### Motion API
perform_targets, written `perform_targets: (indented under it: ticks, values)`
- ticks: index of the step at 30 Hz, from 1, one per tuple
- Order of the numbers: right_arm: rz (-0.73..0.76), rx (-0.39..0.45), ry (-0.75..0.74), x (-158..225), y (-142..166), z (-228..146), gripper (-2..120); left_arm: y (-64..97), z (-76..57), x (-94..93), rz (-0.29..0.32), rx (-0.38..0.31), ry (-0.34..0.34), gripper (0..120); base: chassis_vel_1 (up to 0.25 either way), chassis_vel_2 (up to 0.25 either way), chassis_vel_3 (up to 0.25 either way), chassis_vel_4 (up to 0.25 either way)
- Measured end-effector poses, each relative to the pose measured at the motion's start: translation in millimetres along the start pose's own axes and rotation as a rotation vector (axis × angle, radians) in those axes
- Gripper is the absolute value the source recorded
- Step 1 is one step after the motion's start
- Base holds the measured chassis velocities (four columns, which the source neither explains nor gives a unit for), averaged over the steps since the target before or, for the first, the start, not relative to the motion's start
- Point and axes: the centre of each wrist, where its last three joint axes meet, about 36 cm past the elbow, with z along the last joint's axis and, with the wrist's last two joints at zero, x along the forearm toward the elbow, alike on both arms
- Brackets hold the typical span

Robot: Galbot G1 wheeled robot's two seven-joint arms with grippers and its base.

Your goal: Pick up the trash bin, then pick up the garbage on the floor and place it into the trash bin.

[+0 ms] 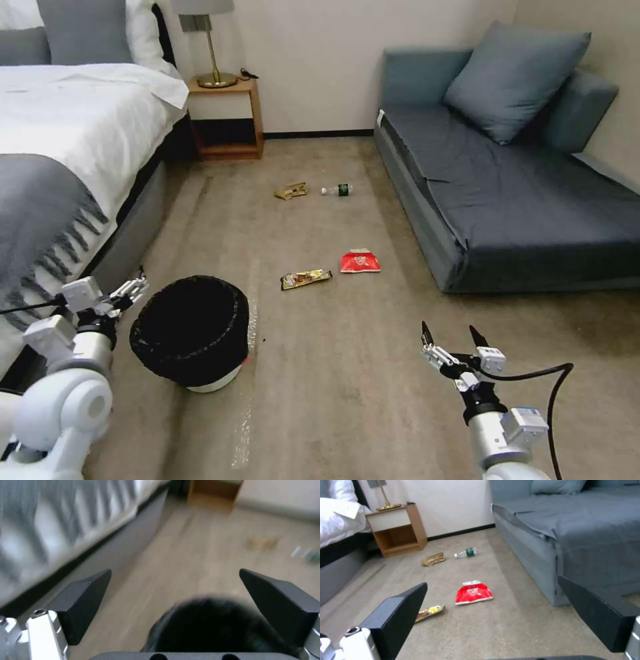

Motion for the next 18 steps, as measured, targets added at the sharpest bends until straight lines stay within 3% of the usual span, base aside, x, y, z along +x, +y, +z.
perform_targets:
  ticks: [2, 3, 7, 9, 15, 18]
  values:
    - [0.002, 0.0, -0.001, 0.3, -0.5, 1.1, 100, 0.5, -2.6, -0.9, -0.008, -0.019, 0.033, 97, 0.0, 0.0, 0.0, 0.0]
    - [0.007, 0.002, -0.004, 0.4, -1.9, 3.7, 100, 2.4, -6.2, -4.7, -0.016, -0.062, 0.104, 100, 0.0, 0.0, 0.0, 0.0]
    - [0.01, 0.001, -0.008, -0.4, -2.4, 4.2, 100, 2.2, -3.2, -11.6, -0.012, -0.06, 0.154, 100, 0.0, 0.0, 0.0, 0.0]
    - [0.011, 0.001, -0.013, -1.3, -2.6, 4.0, 100, 3.0, 5.1, -21.2, -0.011, -0.043, 0.209, 100, 0.0, 0.0, 0.0, 0.0]
    - [0.016, 0.003, -0.018, -2.2, -4.4, 5.3, 100, 6.9, 17.5, -33.0, -0.027, -0.023, 0.249, 100, 0.0, 0.0, 0.0, 0.0]
    - [0.022, 0.006, -0.017, -2.1, -7.0, 9.5, 100, 9.5, 32.7, -44.4, -0.045, 0.013, 0.277, 100, 0.0, 0.0, 0.0, 0.0]
